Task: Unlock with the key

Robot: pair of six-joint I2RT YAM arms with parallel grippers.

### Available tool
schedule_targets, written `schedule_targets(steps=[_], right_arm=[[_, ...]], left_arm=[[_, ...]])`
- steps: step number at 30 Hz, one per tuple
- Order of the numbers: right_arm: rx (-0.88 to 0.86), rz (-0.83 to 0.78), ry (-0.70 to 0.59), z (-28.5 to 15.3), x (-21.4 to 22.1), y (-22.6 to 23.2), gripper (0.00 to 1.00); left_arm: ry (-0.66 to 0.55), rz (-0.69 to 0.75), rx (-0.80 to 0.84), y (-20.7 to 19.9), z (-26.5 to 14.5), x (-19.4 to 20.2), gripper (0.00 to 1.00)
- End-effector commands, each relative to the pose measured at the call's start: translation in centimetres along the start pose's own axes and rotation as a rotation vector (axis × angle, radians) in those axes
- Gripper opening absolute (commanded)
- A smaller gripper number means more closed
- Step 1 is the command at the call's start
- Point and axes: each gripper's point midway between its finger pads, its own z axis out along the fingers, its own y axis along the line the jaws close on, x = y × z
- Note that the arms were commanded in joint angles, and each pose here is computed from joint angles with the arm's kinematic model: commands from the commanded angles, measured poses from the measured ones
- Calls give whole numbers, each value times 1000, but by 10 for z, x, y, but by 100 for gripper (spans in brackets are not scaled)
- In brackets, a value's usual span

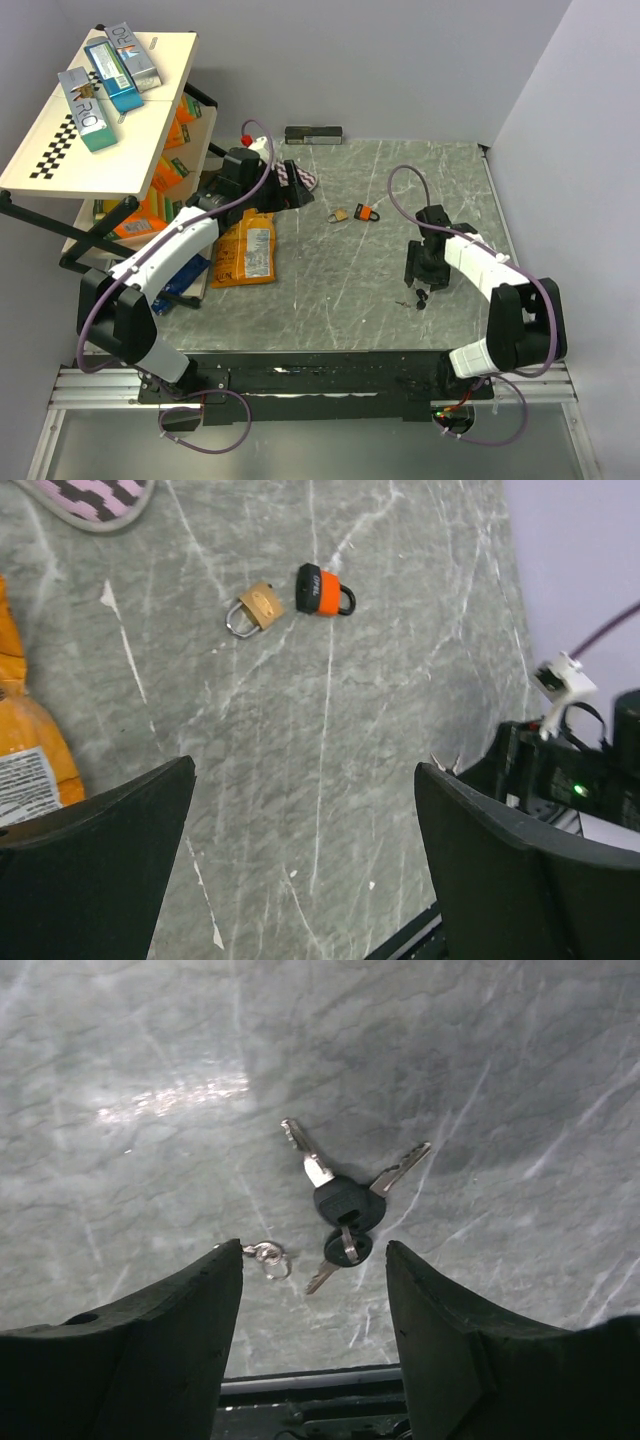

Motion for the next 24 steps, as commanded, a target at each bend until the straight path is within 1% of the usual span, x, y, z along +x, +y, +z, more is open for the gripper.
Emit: schedule_targets(steps=[1,3,10,13,19,24], right_arm=[[63,26,29,4,-1,-7,62],[67,28,55,10,2,-6,57],[83,31,77,17,3,-7,56],[88,30,89,23,3,-6,56],[103,20,95,28,0,-8,52],[104,7,74,28,-6,-8,44]], left_arm=[[-43,43,106,-28,-13,-17,96],[-39,45,107,-28,-16,-15,96],[-73,81,132,-33,-29,-18,96],[-61,87,144,-35,-32,-15,96],[-84,82,139,-35,-39,-18,96],[-112,87,151,-37,-45,-21,96]])
